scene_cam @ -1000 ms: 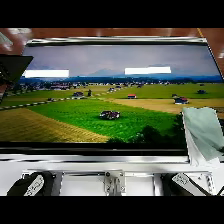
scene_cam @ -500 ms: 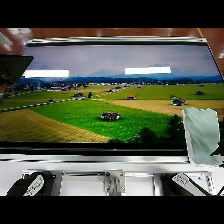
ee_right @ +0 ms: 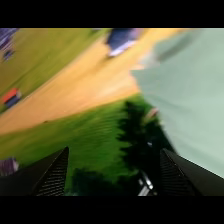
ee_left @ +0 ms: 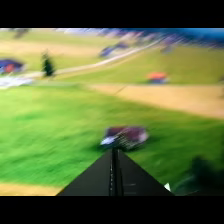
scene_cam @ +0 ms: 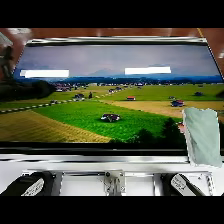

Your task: Fold the shirts.

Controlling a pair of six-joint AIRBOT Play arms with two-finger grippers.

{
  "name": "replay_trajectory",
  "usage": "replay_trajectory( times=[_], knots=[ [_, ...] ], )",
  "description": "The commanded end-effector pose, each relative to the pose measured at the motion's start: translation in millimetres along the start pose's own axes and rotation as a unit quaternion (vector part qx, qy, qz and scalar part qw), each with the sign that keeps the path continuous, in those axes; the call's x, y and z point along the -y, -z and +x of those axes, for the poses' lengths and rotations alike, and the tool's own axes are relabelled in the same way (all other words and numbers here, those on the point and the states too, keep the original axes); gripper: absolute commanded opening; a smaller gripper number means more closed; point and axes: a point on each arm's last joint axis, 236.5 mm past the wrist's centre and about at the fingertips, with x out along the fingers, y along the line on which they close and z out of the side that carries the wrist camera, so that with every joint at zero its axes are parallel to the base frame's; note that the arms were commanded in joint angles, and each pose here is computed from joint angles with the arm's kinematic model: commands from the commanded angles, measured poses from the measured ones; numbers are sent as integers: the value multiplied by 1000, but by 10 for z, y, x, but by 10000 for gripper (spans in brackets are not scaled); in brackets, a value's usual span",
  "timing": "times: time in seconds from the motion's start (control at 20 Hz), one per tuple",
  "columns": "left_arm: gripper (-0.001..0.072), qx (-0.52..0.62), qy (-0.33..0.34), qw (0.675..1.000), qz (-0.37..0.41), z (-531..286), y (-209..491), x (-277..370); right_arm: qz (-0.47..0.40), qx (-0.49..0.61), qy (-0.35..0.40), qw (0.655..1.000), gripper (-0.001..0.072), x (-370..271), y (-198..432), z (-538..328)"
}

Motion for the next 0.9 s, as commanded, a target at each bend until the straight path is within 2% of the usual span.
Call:
replay_trajectory(
  times=[0.0,0.05,0.1,0.2,0.25,0.3,0.85],
  knots=[
    [351,-140,-112,982,54,433,577,-276,-165,-74,13,983,701,-787,373,311],
    [620,-174,-111,977,61,525,687,-231,-183,-100,37,977,701,-810,495,394],
    [632,-191,-113,973,67,579,709,-212,-187,-118,60,973,701,-799,583,455],
    [625,-181,-120,973,79,591,565,-195,-175,-132,71,973,701,-796,669,548],
    [543,-171,-121,974,82,562,480,-184,-162,-135,65,975,700,-814,703,586],
    [505,-164,-127,975,85,529,416,-197,-157,-138,62,976,700,-824,723,596],
    [506,-164,-134,973,88,519,390,-235,-158,-138,61,976,699,-827,724,595]
  ],
)
